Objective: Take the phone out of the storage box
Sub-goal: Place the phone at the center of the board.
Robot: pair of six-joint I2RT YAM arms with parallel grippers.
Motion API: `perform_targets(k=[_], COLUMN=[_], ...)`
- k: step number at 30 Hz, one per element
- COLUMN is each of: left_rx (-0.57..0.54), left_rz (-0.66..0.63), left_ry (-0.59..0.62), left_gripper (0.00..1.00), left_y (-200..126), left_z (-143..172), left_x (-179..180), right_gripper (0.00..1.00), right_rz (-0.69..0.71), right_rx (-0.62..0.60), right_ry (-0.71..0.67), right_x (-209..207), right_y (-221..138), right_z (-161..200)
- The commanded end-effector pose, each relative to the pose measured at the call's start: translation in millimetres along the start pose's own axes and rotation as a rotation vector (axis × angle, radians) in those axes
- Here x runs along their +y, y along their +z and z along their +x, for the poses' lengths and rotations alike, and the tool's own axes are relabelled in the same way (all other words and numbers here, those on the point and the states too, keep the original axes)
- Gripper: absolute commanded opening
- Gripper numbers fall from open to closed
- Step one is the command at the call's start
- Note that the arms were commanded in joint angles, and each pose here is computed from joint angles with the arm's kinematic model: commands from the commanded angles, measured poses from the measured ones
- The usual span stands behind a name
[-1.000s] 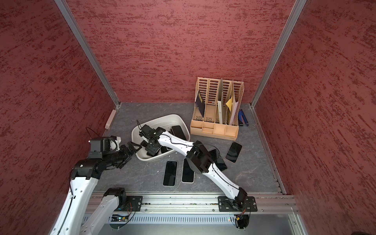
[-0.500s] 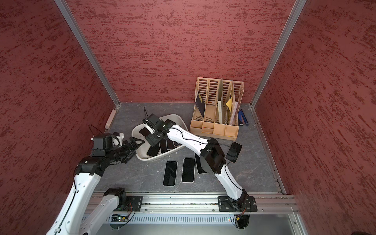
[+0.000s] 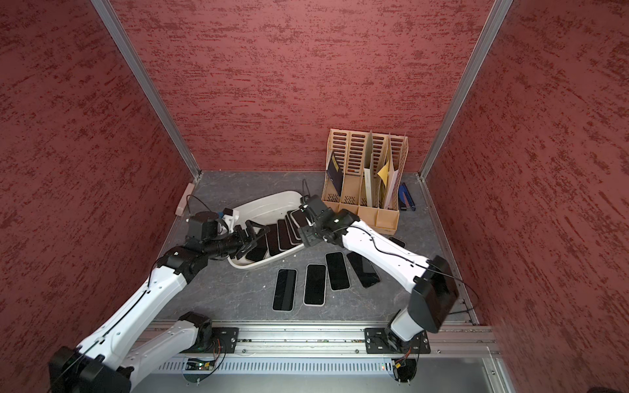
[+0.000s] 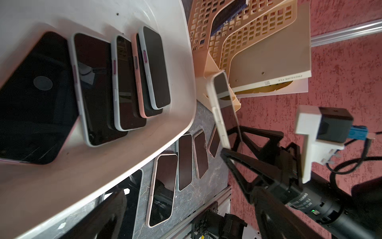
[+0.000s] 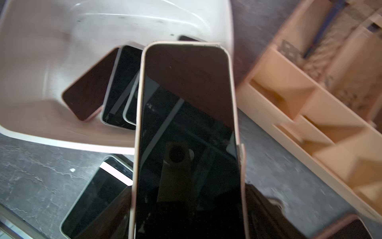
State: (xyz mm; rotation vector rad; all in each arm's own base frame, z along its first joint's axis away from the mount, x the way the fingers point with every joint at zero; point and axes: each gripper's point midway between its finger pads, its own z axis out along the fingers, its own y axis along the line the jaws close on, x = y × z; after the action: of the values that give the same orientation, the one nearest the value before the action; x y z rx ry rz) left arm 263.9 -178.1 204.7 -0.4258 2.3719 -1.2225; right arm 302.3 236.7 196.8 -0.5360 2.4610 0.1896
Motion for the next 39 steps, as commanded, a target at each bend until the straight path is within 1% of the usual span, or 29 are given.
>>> perform_targets(k=[1,6,10,14,17,22,25,28,32,39], left_rx=[-0.032,0.006,0.058,0.094,0.108,0.108,0.090,0.075,0.059,0.054], left_rz=[0.068,0.084,0.095,0.063,0.034,0.015,0.013,0.006,-0.003,-0.027], left_ry=[0.065,0.078,0.088,0.107,0.110,0.082,0.059,0.045,0.026,0.000], left_gripper=[1.00,1.00,1.00,1.00,1.00,1.00,1.00,1.00,1.00,1.00], left_y=[10,26,35,37,34,25,18,11,7,8], left_z=[-11,-8,-3,1,3,3,-1,-5,-8,-12], left_x=[-28,-34,-38,-35,-28,-15,-8,-2,4,12], right_gripper=[0.64,0.63,0.61,0.61,0.61,0.61,0.61,0.61,0.61,0.61], right_rz=[0.156,0.336,0.427,0.479,0.506,0.548,0.577,0.601,0.620,0.590], right_rx=[-0.075,-0.064,-0.033,0.000,0.016,0.046,0.079,0.117,0.178,0.297], right_ry=[0.219,0.527,0.755,0.905,0.974,1.041,1.050,1.030,1.009,1.026], right_x=[-62,-137,-177,-203,-219,-248,-263,-272,-281,-285], right_y=[-32,-58,-58,-49,-42,-31,-25,-20,-14,2], right_z=[16,77,122,149,160,172,180,186,198,224])
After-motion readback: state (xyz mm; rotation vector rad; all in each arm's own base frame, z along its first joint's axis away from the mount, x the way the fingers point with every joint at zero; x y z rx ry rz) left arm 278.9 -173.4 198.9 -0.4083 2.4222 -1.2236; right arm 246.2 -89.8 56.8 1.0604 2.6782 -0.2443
